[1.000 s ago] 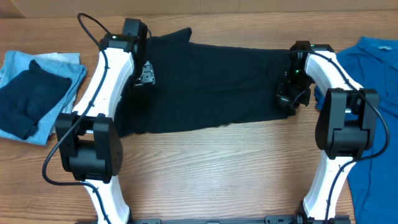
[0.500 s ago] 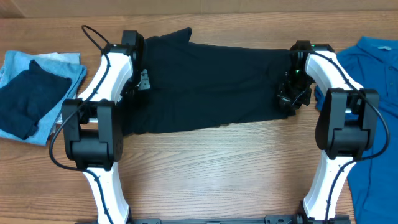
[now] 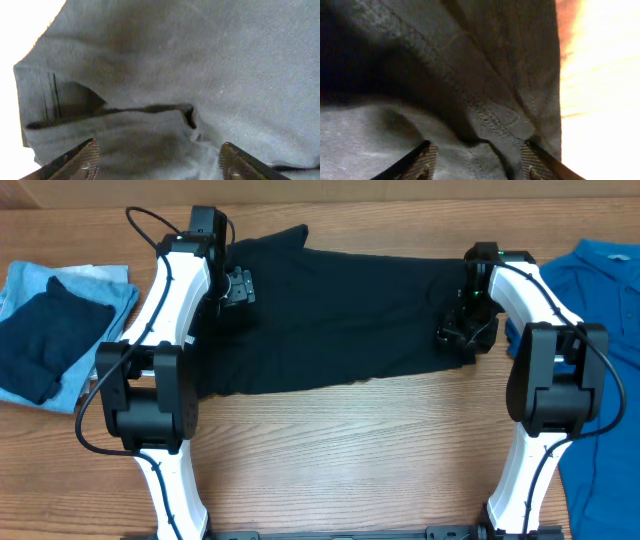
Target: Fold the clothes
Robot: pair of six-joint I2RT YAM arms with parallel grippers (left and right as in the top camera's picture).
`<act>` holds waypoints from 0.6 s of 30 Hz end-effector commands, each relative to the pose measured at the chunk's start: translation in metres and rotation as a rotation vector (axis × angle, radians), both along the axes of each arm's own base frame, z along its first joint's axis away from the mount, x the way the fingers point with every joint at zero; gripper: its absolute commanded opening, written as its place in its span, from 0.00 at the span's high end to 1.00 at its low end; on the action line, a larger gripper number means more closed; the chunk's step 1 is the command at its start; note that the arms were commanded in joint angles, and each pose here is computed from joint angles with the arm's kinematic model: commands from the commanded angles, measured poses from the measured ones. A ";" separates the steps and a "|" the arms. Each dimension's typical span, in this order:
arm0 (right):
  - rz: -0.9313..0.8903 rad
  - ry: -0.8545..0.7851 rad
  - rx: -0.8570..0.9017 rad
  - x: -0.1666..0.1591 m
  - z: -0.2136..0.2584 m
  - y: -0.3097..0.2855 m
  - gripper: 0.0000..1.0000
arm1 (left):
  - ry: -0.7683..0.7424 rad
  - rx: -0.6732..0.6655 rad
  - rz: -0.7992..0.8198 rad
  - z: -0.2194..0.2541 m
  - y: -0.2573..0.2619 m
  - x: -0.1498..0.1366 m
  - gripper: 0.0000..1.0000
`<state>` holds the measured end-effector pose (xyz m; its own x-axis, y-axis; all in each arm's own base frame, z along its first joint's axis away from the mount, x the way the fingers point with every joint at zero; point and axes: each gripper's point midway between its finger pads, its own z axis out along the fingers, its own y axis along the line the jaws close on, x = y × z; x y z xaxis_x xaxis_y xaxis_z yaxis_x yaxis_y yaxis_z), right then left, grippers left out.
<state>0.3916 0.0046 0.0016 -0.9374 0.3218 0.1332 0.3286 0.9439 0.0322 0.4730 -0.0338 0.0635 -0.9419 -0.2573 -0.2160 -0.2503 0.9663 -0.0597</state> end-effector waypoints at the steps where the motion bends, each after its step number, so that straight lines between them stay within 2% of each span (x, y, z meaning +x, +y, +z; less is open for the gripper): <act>1: 0.006 -0.019 -0.016 0.007 -0.015 -0.005 0.37 | -0.005 -0.042 0.105 0.007 -0.003 0.001 0.29; 6: 0.006 -0.021 -0.016 0.007 -0.015 -0.005 0.37 | 0.002 -0.066 0.065 0.004 -0.038 -0.002 0.34; 8: 0.006 -0.021 -0.016 0.007 -0.015 -0.005 0.37 | -0.008 -0.076 0.072 0.003 -0.057 -0.002 0.42; 9: 0.006 -0.020 -0.016 0.007 -0.015 -0.005 0.37 | -0.007 -0.081 0.084 0.001 -0.062 -0.003 0.42; 11: 0.006 -0.017 -0.016 0.006 -0.015 -0.005 0.37 | -0.007 -0.079 0.123 -0.003 -0.062 -0.005 0.44; 12: 0.006 -0.017 -0.016 0.006 -0.015 -0.005 0.37 | -0.009 -0.075 0.146 -0.003 -0.061 -0.004 0.48; 18: 0.006 -0.017 -0.016 0.006 -0.015 -0.005 0.37 | -0.007 -0.089 0.225 -0.007 -0.059 -0.003 0.52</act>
<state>0.3972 0.0040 0.0019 -0.9406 0.3216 0.1086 0.3269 0.9444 0.0350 0.4727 -0.0977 0.0651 -0.8872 -0.4118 -0.2079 -0.3862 0.9096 -0.1535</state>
